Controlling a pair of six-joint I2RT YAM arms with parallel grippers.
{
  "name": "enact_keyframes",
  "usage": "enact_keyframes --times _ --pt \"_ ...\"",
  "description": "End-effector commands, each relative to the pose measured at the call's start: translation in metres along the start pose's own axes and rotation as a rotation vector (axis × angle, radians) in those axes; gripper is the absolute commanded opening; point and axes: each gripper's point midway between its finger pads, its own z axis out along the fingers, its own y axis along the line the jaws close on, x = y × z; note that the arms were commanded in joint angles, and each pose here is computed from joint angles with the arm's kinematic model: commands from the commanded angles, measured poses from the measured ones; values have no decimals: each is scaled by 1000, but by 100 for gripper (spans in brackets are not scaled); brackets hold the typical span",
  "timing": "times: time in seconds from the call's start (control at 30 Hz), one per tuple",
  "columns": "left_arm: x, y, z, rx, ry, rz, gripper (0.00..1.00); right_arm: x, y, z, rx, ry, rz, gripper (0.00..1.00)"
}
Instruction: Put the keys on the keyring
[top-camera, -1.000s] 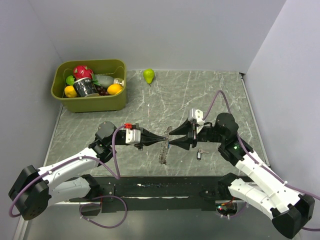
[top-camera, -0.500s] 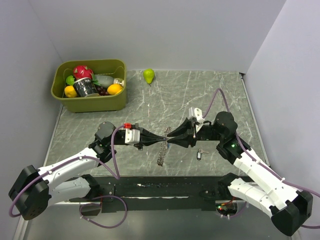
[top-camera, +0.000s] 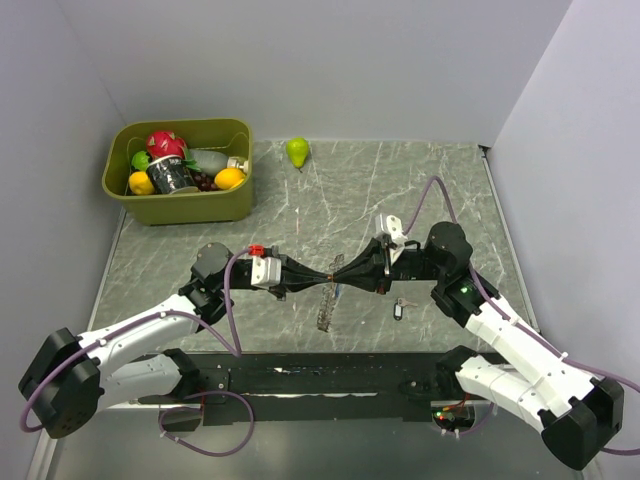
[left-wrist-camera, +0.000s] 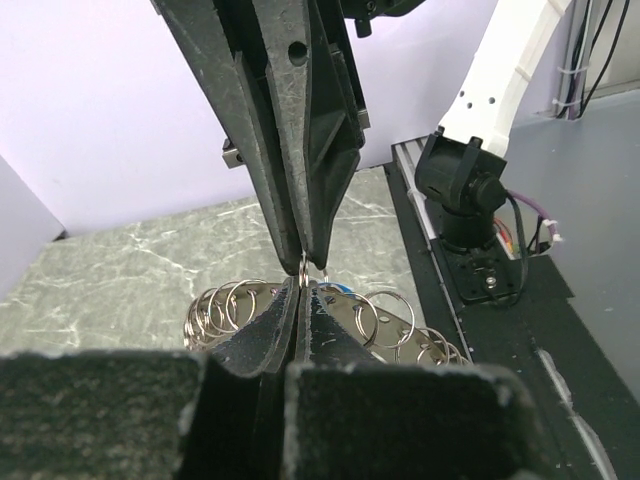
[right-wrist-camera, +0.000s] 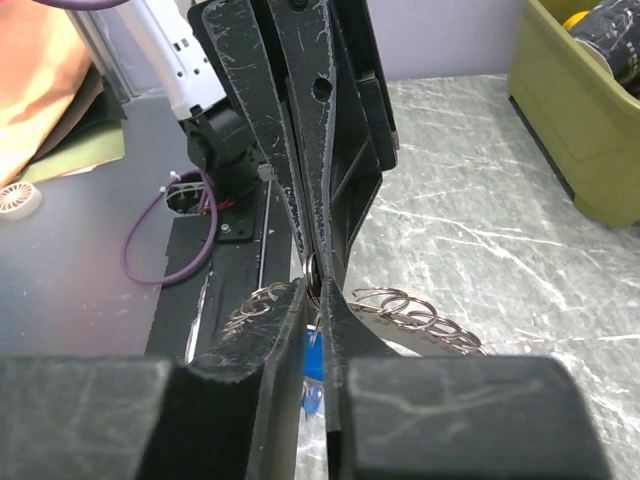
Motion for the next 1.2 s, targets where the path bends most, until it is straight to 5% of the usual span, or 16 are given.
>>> enact_keyframes --times 0.0,0.13,0.53,0.83,1.17 --pt "-40 1 7 39 -101 94 1 -6 0 2 -14 -24 -26 11" --pt "-41 1 7 38 -106 96 1 -5 -1 2 -12 -22 -23 0" --pt "-27 6 6 23 -20 64 1 -4 -7 2 7 12 -21 0" --pt "-9 18 2 -23 120 64 24 -2 -21 1 74 57 -28 0" --pt "14 23 0 -15 281 17 31 12 -32 1 114 115 11 0"
